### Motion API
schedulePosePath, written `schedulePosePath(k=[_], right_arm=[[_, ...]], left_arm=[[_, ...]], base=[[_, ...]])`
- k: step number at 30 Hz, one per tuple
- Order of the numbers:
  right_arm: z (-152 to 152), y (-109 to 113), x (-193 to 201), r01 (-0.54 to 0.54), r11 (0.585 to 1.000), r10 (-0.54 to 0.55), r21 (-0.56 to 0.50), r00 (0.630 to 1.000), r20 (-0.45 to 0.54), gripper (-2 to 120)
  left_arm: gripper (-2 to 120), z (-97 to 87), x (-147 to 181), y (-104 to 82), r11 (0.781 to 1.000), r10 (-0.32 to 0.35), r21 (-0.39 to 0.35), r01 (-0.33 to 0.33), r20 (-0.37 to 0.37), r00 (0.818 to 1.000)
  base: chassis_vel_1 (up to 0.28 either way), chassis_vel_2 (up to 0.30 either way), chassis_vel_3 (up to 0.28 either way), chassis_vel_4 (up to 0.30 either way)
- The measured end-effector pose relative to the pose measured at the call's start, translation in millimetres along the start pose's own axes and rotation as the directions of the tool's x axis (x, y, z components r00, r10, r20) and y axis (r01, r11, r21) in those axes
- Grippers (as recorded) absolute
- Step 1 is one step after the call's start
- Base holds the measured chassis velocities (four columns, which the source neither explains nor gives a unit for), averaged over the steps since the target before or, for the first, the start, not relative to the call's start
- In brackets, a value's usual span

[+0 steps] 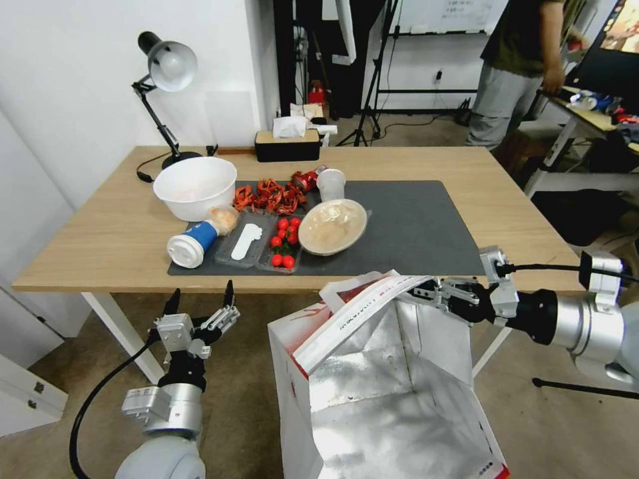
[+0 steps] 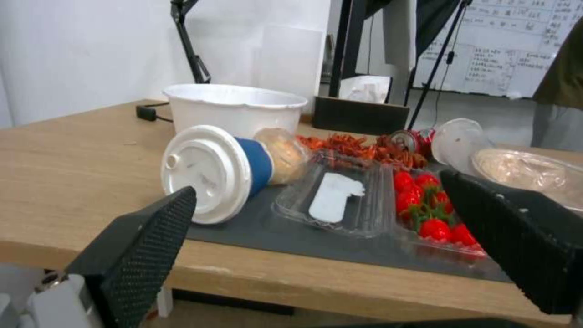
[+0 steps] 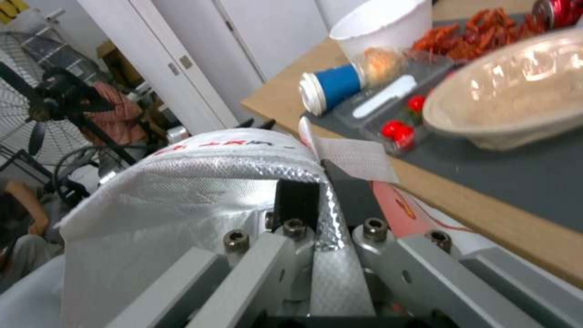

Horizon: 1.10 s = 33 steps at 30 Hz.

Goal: Pick up the food delivery bag from the floor and place it on the table.

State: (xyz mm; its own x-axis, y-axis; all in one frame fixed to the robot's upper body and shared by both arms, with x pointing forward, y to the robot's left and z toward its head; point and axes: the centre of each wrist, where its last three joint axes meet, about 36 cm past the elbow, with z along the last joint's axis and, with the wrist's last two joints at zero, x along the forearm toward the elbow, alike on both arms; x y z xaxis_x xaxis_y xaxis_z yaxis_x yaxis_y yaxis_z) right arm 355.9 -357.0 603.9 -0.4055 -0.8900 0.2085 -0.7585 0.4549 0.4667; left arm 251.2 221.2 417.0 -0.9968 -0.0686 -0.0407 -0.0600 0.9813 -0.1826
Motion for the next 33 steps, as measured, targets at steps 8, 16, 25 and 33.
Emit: schedulePosePath(k=[8, 16, 25, 33], right_arm=[[-23, 27, -8, 0.037, 0.999, -0.037, 0.015, 0.999, 0.000, 0], [-50, 32, -1, -0.001, 0.999, -0.002, 0.051, 0.998, 0.061, 0], [-116, 29, 33, -0.130, 0.989, 0.109, 0.067, 0.962, 0.250, 0], [-150, 29, 53, -0.295, 0.948, 0.317, -0.122, 0.837, 0.447, 0]], left_arm=[[100, -0.8, -1, 3.4, 1.000, -0.019, -0.002, 0.019, 0.003, 1.000], [100, -1.8, -1, 3.8, 1.000, -0.020, -0.001, 0.020, 0.005, 1.000], [100, -2.5, -1, 3.6, 1.000, -0.017, 0.001, 0.017, 0.005, 1.000], [100, 1.3, -1, 1.8, 1.000, -0.006, 0.002, 0.006, -0.007, 1.000]], base=[[0.000, 0.000, 0.000, 0.000], [0.000, 0.000, 0.000, 0.000], [0.000, 0.000, 0.000, 0.000], [0.000, 0.000, 0.000, 0.000]])
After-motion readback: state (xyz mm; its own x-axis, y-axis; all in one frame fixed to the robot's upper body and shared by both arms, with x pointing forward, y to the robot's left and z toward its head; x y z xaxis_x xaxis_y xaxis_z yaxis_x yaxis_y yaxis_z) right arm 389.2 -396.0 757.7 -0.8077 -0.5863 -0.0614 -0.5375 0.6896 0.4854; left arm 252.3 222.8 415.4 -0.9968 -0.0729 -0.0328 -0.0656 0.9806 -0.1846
